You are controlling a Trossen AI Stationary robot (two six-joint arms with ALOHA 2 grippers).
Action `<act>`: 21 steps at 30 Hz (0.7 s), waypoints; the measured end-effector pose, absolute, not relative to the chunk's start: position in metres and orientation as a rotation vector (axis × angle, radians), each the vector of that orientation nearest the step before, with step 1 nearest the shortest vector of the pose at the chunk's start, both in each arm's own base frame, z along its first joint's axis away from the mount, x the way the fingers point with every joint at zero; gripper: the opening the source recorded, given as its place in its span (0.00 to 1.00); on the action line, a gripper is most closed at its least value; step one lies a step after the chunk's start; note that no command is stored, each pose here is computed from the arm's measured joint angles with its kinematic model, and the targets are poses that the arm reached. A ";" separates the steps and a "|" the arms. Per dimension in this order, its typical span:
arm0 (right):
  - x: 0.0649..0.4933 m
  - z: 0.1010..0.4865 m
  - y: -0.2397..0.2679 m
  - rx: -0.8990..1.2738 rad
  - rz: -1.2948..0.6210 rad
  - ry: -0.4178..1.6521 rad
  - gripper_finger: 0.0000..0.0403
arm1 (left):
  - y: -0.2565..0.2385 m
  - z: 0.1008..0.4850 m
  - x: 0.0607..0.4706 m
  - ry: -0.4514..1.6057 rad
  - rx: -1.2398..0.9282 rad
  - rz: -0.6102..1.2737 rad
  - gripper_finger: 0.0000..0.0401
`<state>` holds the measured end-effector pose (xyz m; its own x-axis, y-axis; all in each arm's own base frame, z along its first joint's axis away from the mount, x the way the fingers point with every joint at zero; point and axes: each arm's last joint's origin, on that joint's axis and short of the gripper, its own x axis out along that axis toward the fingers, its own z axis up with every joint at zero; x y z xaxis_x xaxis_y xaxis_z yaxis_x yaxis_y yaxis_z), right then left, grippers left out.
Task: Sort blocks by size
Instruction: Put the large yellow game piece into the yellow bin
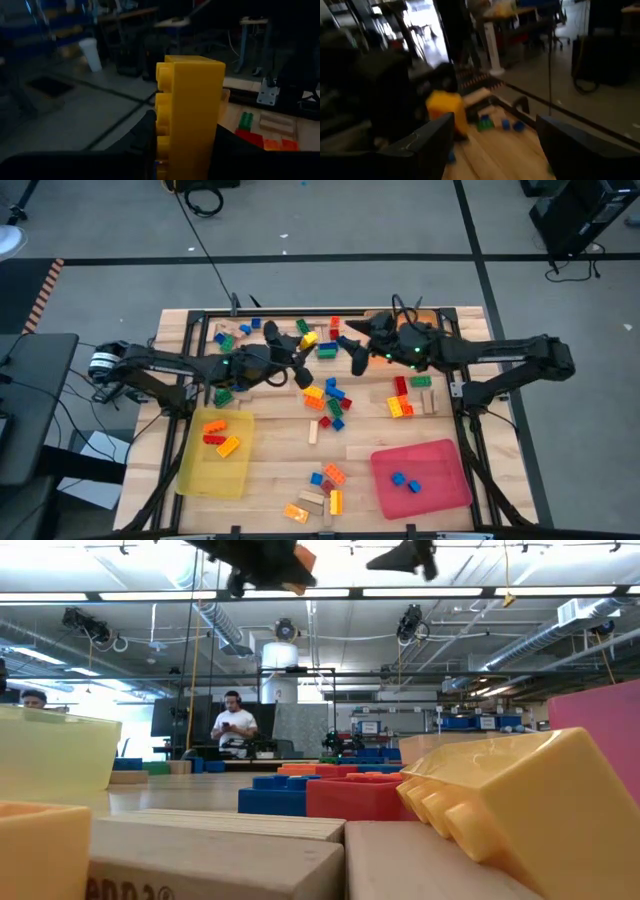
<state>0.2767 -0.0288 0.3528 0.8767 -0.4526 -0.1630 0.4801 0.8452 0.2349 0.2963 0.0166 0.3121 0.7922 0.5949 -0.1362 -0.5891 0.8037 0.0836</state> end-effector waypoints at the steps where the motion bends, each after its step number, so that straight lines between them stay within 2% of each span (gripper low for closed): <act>1: 0.271 0.353 -0.028 0.293 -0.499 0.129 0.73 | 0.017 0.314 0.292 0.170 0.007 0.640 0.27; 8: 0.243 0.346 -0.027 0.375 -0.553 0.307 0.70 | 0.006 0.331 0.251 0.448 -0.101 0.653 0.27; 12: 0.240 0.341 -0.027 0.377 -0.569 0.354 0.68 | -0.007 0.336 0.232 0.632 -0.242 0.653 0.27; 17: 0.244 0.338 -0.027 0.368 -0.582 0.361 0.67 | -0.026 0.326 0.210 0.848 -0.472 0.657 0.28; 21: 0.246 0.336 -0.027 0.362 -0.583 0.372 0.66 | -0.045 0.314 0.195 0.923 -0.627 0.719 0.28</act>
<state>0.2465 -0.0273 0.3359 0.7725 -0.4618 -0.4359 0.5898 0.7762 0.2229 0.1954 -0.0450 0.3136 0.4105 0.2767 -0.8689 -0.7749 0.6081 -0.1725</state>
